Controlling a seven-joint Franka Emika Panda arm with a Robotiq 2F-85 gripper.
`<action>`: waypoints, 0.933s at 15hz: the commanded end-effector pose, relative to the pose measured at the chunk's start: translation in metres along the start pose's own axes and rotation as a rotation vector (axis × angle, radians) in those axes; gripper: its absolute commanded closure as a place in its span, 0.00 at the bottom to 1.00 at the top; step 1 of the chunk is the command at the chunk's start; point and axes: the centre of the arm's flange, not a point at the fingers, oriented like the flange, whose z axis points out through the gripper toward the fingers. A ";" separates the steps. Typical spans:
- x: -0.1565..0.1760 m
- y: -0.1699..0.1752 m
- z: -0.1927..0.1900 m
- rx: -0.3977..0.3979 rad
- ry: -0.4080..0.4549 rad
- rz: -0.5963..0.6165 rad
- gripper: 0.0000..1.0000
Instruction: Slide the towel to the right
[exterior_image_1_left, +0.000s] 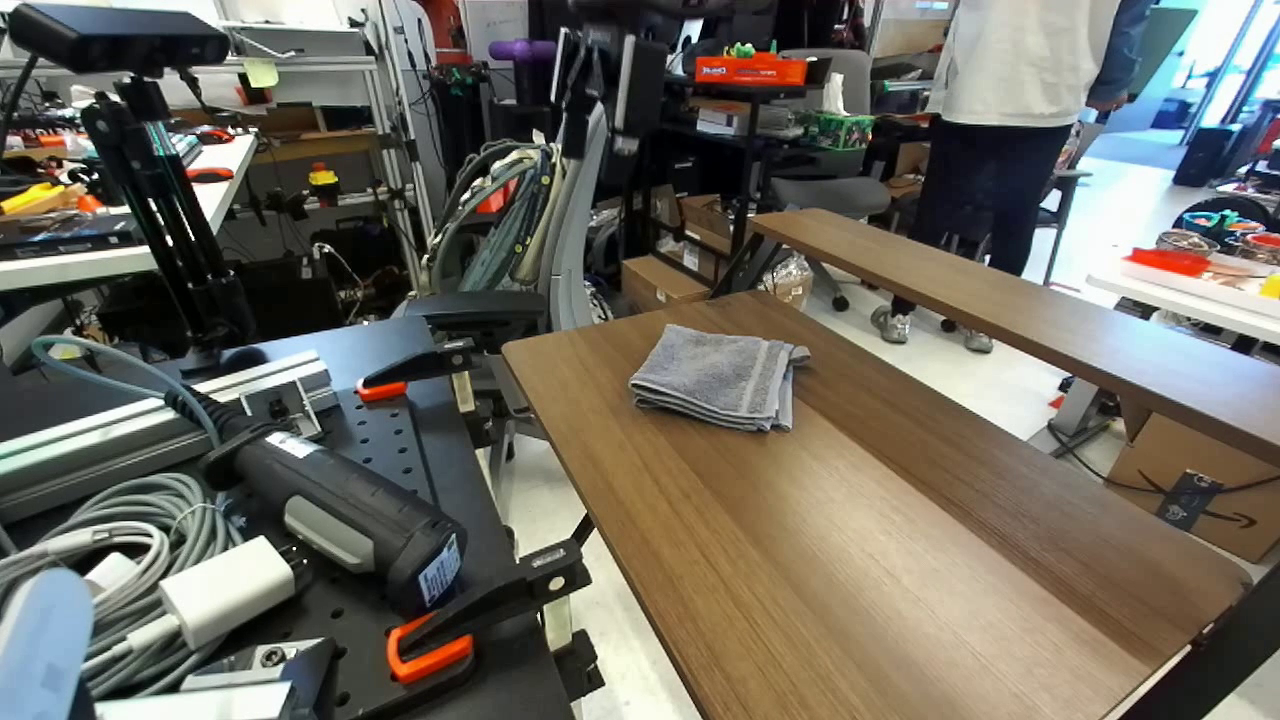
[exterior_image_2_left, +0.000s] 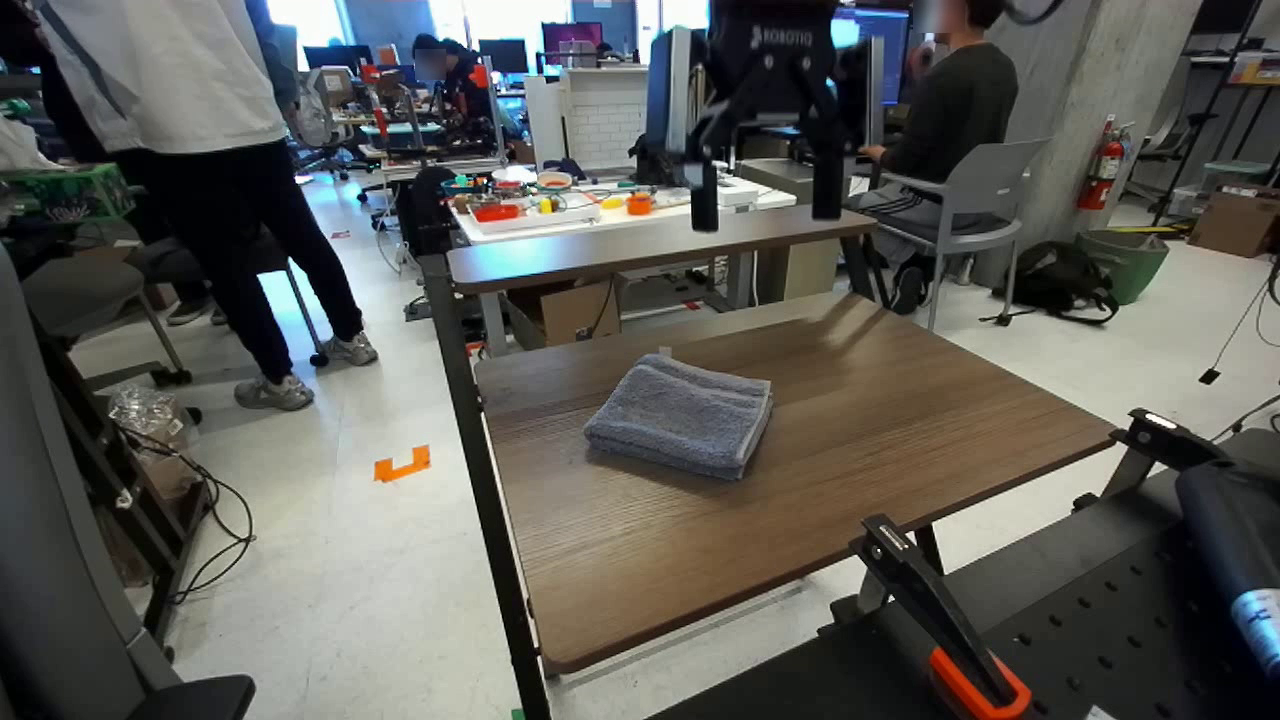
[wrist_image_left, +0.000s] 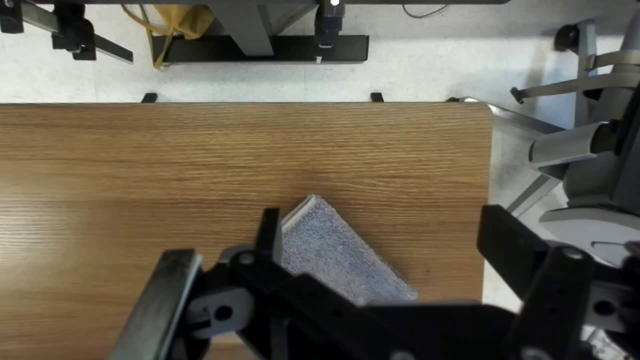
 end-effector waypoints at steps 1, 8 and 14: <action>0.051 0.008 0.047 -0.026 -0.025 0.015 0.00; 0.120 0.020 0.109 -0.096 0.000 0.069 0.00; 0.105 0.030 0.107 -0.107 -0.036 0.049 0.00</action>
